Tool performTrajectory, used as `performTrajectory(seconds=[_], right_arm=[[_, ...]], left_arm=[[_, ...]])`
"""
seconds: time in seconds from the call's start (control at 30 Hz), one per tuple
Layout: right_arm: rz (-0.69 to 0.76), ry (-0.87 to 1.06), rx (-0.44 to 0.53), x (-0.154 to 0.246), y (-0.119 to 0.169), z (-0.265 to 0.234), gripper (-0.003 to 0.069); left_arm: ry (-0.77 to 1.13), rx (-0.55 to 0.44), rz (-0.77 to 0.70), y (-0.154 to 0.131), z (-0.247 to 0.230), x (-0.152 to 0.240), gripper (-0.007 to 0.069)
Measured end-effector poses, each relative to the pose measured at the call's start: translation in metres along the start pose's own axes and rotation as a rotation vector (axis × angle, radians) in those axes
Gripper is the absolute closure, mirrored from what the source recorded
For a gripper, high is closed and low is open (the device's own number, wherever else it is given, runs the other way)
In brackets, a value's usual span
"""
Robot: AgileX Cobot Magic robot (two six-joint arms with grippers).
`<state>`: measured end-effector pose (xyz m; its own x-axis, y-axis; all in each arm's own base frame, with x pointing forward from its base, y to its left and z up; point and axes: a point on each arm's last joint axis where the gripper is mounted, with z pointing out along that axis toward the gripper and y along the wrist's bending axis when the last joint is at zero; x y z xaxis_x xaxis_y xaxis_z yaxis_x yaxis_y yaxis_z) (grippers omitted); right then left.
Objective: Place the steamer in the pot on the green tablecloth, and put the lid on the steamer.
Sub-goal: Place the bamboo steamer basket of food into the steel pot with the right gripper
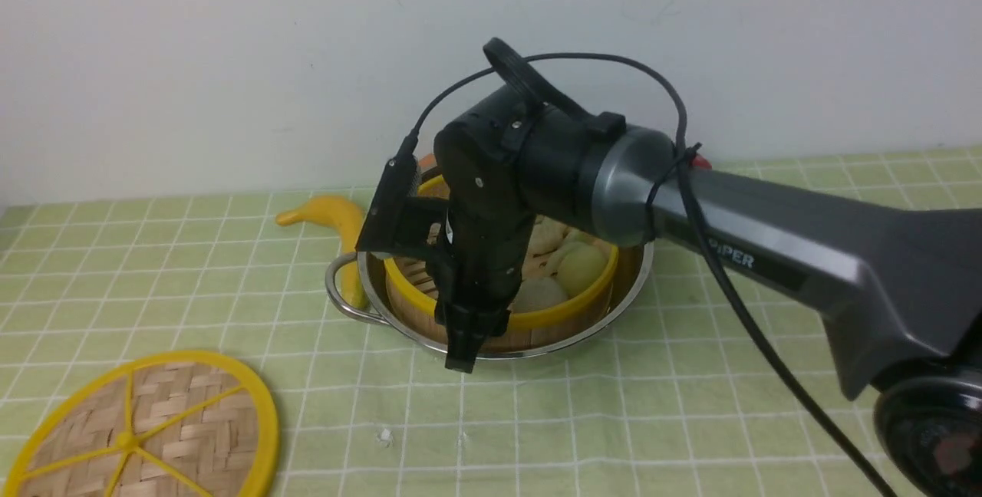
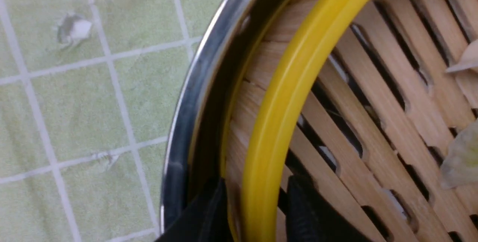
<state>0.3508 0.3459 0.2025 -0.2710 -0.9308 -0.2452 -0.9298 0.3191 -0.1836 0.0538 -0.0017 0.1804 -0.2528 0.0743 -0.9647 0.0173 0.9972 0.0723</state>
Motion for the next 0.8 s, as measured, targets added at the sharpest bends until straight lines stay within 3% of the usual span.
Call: performTrajectory(seconds=[0.57,0.8], right_arm=[[-0.052,0.09,0.052,0.0062,-0.0018,0.0086,0.0554],[-0.062,0.115,0.064,0.0081,-0.0032,0.0084,0.0555]], left_arm=[[0.0,0.0,0.0,0.0,0.0,0.0,0.0382],[0.0,0.0,0.0,0.0,0.0,0.0,0.0382]])
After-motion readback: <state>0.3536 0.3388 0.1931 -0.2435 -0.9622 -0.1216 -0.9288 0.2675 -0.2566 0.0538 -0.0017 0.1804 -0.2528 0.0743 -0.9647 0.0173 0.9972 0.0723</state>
